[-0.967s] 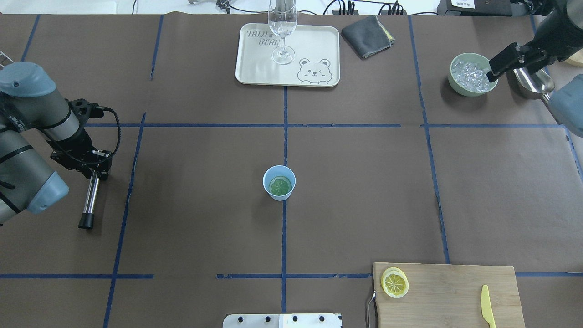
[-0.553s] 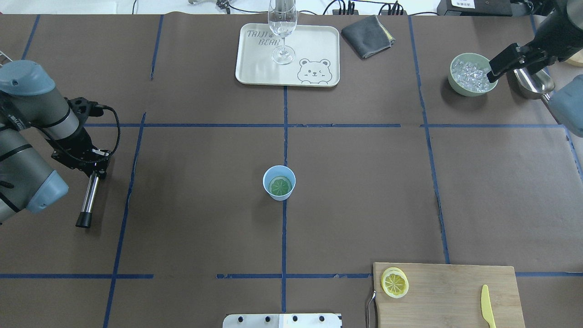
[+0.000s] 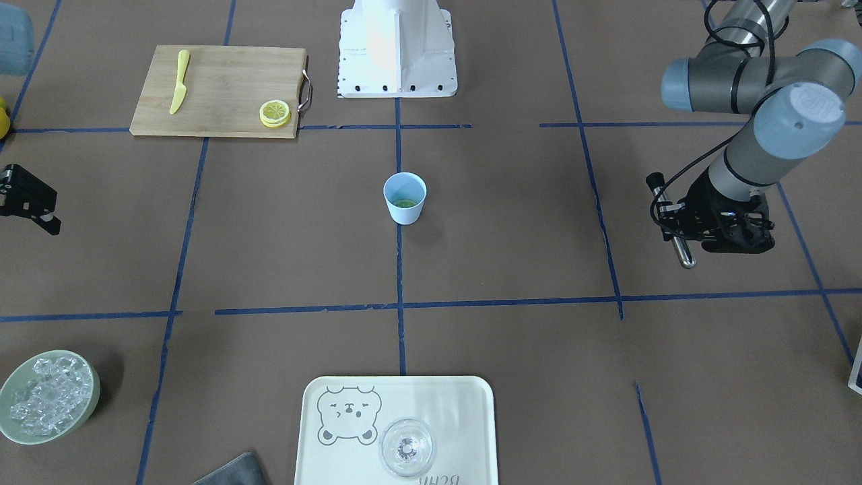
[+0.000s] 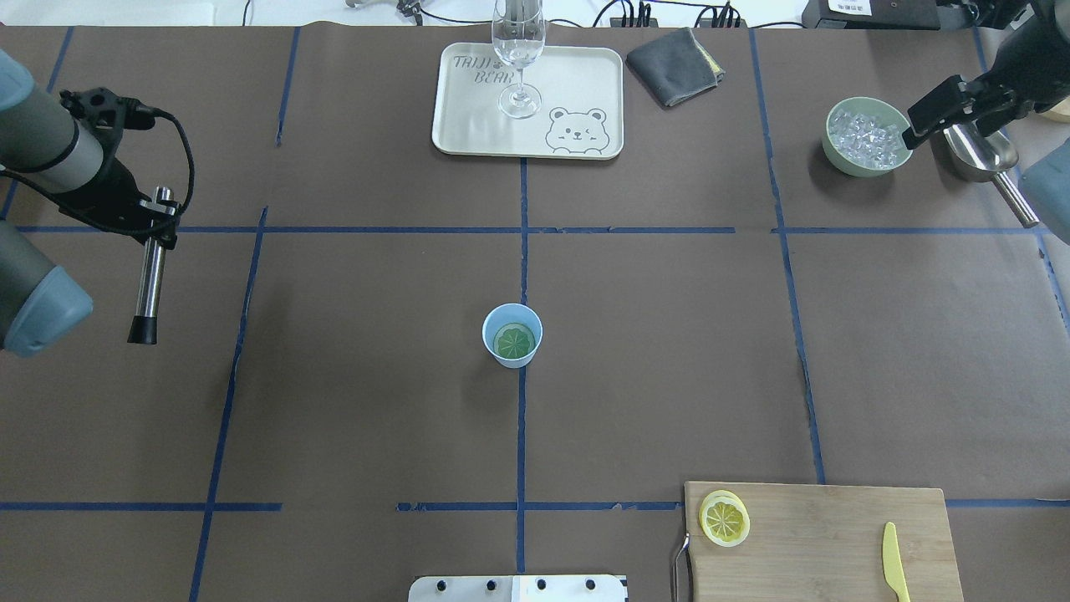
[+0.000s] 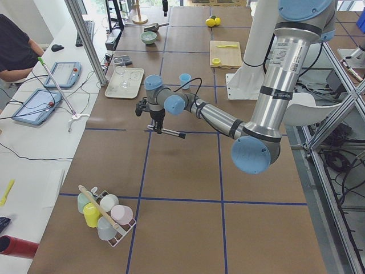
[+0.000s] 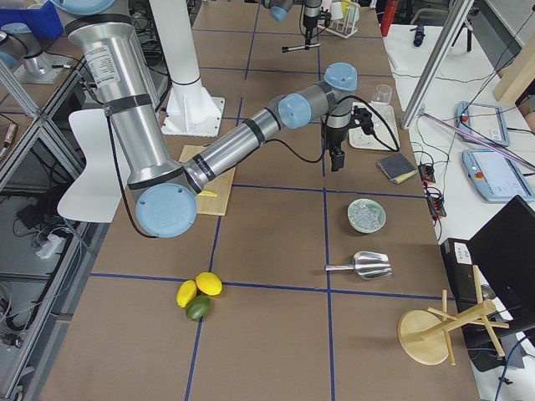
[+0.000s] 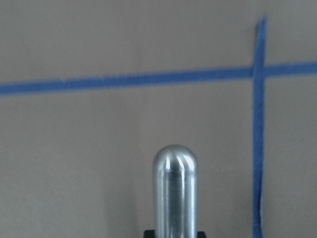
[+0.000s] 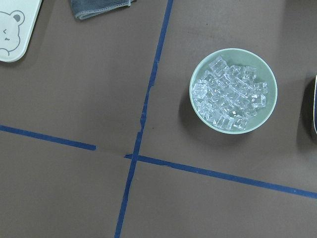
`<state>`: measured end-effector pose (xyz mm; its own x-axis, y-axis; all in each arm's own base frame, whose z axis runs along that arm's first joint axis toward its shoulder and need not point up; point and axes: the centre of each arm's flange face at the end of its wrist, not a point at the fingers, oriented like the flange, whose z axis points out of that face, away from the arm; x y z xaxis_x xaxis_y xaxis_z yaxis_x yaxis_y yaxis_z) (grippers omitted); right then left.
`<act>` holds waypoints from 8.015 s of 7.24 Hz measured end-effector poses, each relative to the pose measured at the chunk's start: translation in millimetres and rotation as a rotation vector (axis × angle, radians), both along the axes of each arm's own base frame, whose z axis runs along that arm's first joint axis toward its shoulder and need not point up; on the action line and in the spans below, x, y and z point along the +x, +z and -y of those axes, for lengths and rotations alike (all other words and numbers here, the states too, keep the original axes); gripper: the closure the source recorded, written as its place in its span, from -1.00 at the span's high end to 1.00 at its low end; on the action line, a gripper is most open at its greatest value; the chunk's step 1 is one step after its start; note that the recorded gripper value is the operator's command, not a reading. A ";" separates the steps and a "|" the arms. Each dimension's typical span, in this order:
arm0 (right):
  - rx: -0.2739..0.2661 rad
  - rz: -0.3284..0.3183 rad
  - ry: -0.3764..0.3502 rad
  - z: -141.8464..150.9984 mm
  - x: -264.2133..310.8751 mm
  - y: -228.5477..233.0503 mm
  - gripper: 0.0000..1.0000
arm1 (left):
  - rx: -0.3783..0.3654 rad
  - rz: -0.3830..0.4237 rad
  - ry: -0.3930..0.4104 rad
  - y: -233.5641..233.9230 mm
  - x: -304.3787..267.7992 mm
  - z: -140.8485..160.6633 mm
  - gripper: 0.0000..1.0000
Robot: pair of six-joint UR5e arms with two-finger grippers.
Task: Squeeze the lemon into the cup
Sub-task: 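Lift the metal rod upright with the left gripper and swing it toward the cup, then lower the metal rod into the blue cup with the left gripper, then press the lemon in the cup with the rod held by the left gripper, then lift the metal rod out of the cup and move it back with the left gripper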
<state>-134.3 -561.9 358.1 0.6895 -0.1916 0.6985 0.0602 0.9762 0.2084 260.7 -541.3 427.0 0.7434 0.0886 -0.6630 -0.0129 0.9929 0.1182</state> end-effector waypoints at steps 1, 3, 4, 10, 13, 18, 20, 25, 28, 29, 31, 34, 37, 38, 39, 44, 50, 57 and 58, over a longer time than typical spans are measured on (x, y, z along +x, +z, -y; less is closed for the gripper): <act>-0.009 0.006 -0.001 -1.0 0.7 2.3 1.00 | 0.033 -0.004 -0.074 -28.0 -7.1 7.7 -1.00; -0.030 0.017 -0.004 -3.9 1.8 8.7 1.00 | 0.101 -0.040 -0.192 -88.1 -13.6 16.6 -1.00; -0.038 0.026 -0.007 -5.1 2.0 9.7 1.00 | 0.183 -0.047 -0.243 -122.1 -21.5 15.0 -1.00; -0.084 0.044 0.021 -18.4 58.5 57.7 1.00 | 0.627 -0.141 -0.360 -262.7 21.7 -49.4 -1.00; -0.060 -0.002 -0.018 -39.6 153.2 158.5 1.00 | 0.747 -0.286 -0.381 -289.7 24.0 -67.6 -1.00; -0.061 -0.010 -0.050 -70.5 199.1 236.2 1.00 | 0.839 -0.433 -0.415 -306.3 36.9 -91.2 -1.00; -0.051 -0.014 -0.047 -68.2 200.6 249.8 1.00 | 0.880 -0.455 -0.498 -309.9 63.2 -113.0 -1.00; -0.100 -0.002 -0.001 -67.1 207.5 263.2 1.00 | 0.923 -0.521 -0.638 -304.6 122.4 -172.9 -1.00; -0.098 -0.001 0.007 -63.6 207.9 258.8 1.00 | 0.924 -0.496 -0.646 -279.6 187.9 -219.5 -1.00; -0.098 -0.001 0.007 -63.1 208.0 258.0 1.00 | 0.963 -0.460 -0.644 -278.7 198.8 -232.1 -1.00; -0.099 0.000 0.009 -62.7 207.9 257.2 1.00 | 1.018 -0.405 -0.659 -273.6 217.0 -239.3 -1.00; -0.098 -0.001 0.012 -61.5 208.0 255.7 1.00 | 1.030 -0.373 -0.688 -264.4 239.7 -237.2 -1.00; -0.101 0.000 0.017 -60.3 208.0 254.4 1.00 | 1.027 -0.375 -0.678 -262.3 251.6 -241.2 -1.00; -0.102 0.000 0.017 -60.3 208.0 254.5 1.00 | 1.025 -0.379 -0.675 -262.9 257.3 -242.7 -1.00; -0.102 -0.001 0.018 -60.4 208.0 254.6 1.00 | 1.025 -0.375 -0.671 -262.5 264.8 -242.4 -1.00; -0.099 -0.001 0.018 -59.5 208.3 253.3 1.00 | 1.016 -0.388 -0.639 -248.5 287.8 -259.5 -1.00; -0.096 -0.001 0.021 -59.2 209.6 252.3 1.00 | 1.016 -0.374 -0.616 -223.8 312.6 -264.5 -1.00; -0.083 0.000 0.028 -58.9 211.7 243.8 1.00 | 1.067 -0.418 -0.635 -262.2 275.4 -265.0 -1.00; -0.081 0.000 0.032 -58.7 211.9 241.2 1.00 | 1.090 -0.431 -0.644 -273.5 261.5 -263.9 -1.00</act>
<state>77.5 -503.2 599.3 0.6943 -0.1127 0.7108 0.0288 0.9912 0.1289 522.2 -277.3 153.5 0.6033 0.4339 -0.6691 0.6571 0.2050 0.7254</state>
